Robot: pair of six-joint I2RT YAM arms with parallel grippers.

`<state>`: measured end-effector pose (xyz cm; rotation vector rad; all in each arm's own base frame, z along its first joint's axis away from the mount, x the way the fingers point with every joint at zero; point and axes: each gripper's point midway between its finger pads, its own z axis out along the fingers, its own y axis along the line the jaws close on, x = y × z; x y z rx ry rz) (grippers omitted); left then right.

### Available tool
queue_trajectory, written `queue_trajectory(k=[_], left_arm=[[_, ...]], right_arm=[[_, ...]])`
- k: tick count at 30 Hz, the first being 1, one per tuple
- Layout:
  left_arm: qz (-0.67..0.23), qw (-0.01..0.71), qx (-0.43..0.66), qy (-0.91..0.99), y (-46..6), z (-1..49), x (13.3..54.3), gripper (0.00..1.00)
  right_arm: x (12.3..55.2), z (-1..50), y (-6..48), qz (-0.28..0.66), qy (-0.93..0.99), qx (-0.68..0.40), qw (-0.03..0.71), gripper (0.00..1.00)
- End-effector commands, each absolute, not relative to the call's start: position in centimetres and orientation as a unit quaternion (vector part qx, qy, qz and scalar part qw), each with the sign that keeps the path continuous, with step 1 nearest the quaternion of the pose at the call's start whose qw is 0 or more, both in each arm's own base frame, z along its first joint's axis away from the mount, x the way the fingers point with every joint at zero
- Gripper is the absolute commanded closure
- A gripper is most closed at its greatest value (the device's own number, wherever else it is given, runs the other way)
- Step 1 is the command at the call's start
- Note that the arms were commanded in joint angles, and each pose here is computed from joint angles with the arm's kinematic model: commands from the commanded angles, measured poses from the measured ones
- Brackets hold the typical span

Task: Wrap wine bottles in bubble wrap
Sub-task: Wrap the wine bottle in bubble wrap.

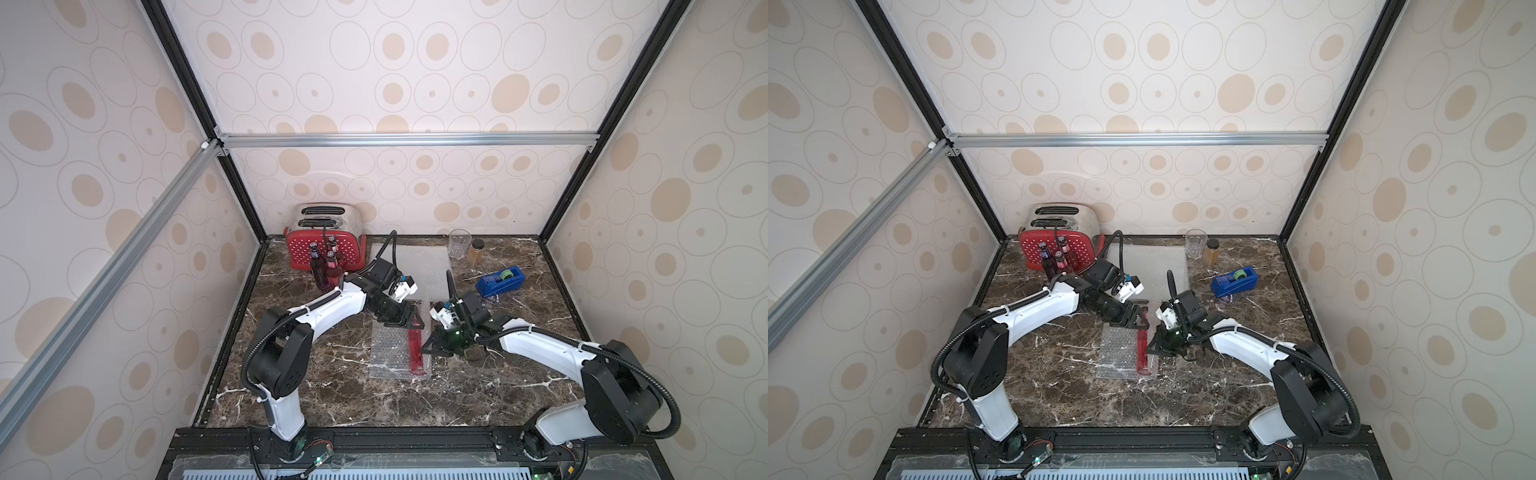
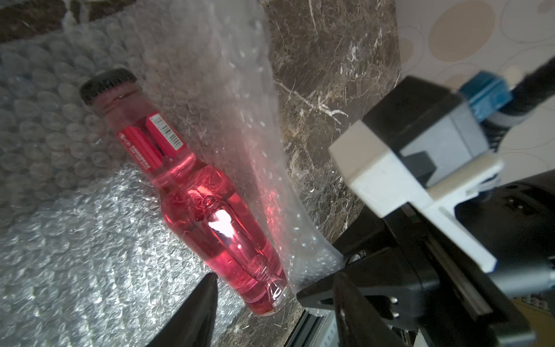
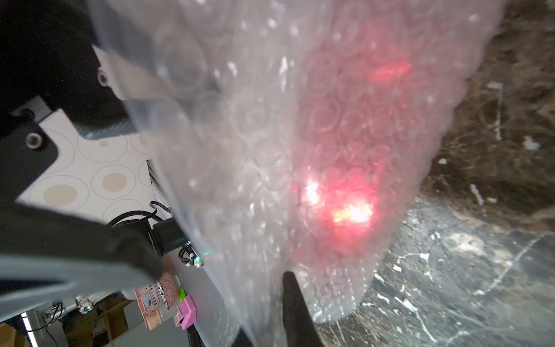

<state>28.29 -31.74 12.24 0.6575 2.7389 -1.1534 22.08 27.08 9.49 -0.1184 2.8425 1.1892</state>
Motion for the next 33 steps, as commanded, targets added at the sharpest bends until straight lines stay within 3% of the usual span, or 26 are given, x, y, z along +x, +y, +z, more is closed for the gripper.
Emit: queue_trajectory(k=[1,4,7,9,12,21,25,33], left_arm=[[-0.380,0.045,0.212,0.899,-32.1,12.8,29.0,0.42],[-0.385,0.043,0.210,0.898,-32.5,13.0,29.2,0.42],[-0.395,0.041,0.212,0.893,-32.8,13.2,29.2,0.32],[-0.387,0.042,0.208,0.897,-32.6,12.9,29.4,0.32],[-0.365,0.039,0.200,0.908,-32.1,11.8,29.6,0.41],[-0.321,0.042,0.210,0.922,-30.5,10.3,29.2,0.98],[-0.297,0.054,0.223,0.927,-29.5,9.9,29.2,1.00],[-0.282,0.057,0.234,0.929,-29.0,9.2,29.1,1.00]], right_arm=[[22.6,9.7,28.0,0.384,0.922,-0.043,0.033,0.87],[22.5,9.8,29.0,0.383,0.922,-0.054,0.029,0.84],[22.5,9.5,29.5,0.381,0.923,-0.056,0.023,0.83],[22.5,9.4,29.7,0.381,0.923,-0.056,0.022,0.83],[22.5,9.5,30.0,0.383,0.922,-0.059,0.020,0.82],[22.3,10.7,29.9,0.381,0.922,-0.064,0.020,0.77],[21.6,11.5,28.8,0.362,0.929,-0.067,0.025,0.71],[21.3,10.7,25.5,0.291,0.956,-0.025,0.042,0.47]])
